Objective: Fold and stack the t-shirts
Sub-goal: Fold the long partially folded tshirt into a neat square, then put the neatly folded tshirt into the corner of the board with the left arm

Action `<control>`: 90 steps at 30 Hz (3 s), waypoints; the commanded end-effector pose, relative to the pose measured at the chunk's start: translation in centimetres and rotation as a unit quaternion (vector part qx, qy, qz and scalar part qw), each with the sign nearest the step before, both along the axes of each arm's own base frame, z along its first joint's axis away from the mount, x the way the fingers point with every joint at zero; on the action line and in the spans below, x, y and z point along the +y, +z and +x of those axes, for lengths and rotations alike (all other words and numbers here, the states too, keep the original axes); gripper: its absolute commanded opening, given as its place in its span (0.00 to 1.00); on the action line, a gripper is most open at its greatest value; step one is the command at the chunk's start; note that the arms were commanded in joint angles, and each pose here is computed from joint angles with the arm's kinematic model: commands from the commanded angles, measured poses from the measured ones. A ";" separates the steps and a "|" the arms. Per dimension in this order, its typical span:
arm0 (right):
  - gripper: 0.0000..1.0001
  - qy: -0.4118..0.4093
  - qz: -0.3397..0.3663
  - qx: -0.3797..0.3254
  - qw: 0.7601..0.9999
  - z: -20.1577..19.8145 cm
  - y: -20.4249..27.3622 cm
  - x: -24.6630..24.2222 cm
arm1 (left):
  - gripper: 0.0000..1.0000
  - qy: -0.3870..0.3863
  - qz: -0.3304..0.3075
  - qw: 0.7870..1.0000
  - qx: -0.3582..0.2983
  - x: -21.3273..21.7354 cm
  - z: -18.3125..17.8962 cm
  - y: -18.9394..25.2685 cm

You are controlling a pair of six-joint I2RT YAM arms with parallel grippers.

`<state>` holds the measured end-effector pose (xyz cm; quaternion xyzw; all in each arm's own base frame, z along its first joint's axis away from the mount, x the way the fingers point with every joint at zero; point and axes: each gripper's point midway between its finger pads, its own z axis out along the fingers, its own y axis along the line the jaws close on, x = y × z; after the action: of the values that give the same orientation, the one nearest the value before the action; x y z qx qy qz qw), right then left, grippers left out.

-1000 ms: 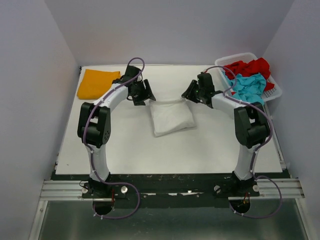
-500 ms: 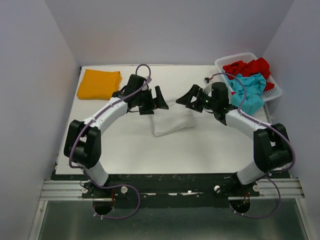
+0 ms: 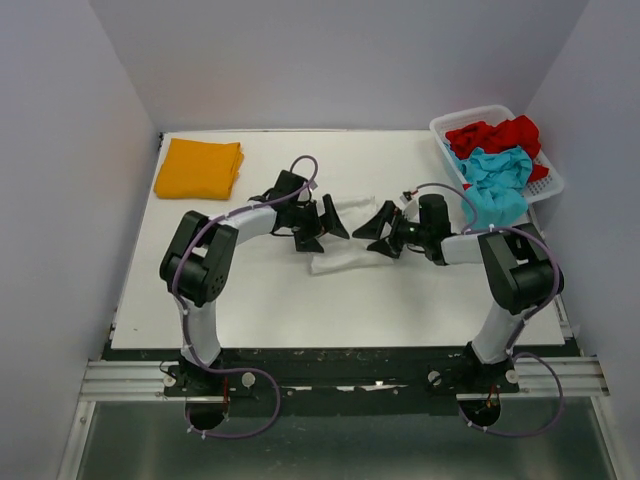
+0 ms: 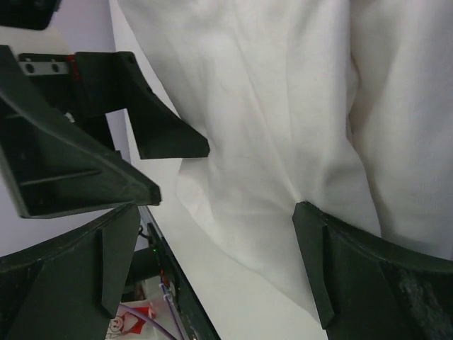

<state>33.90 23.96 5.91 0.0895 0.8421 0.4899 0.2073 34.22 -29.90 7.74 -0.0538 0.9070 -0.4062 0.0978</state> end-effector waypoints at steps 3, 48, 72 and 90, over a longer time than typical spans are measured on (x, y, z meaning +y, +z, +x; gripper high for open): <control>1.00 -0.019 -0.072 0.049 0.996 -2.6 -5.7 -2.5 | 0.99 -0.002 0.016 0.999 0.046 1.4 -2.4 -4.0; 1.00 -0.077 -0.127 0.004 0.989 -3.2 -3.2 -5.6 | 0.53 0.019 0.110 0.993 0.046 2.0 -5.9 -6.7; 1.00 -0.243 -0.216 -0.139 0.935 -1.9 7.8 -12.4 | 0.00 -0.011 0.425 0.887 -0.180 9.1 3.0 1.2; 1.00 -0.361 -0.298 -0.201 0.860 -3.0 8.9 -18.9 | 0.00 -0.029 0.552 0.774 -0.308 24.7 18.8 9.7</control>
<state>31.01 6.74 16.23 0.2107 0.7900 0.1617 0.5527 50.32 -8.63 15.11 0.1004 0.9252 0.0947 0.3534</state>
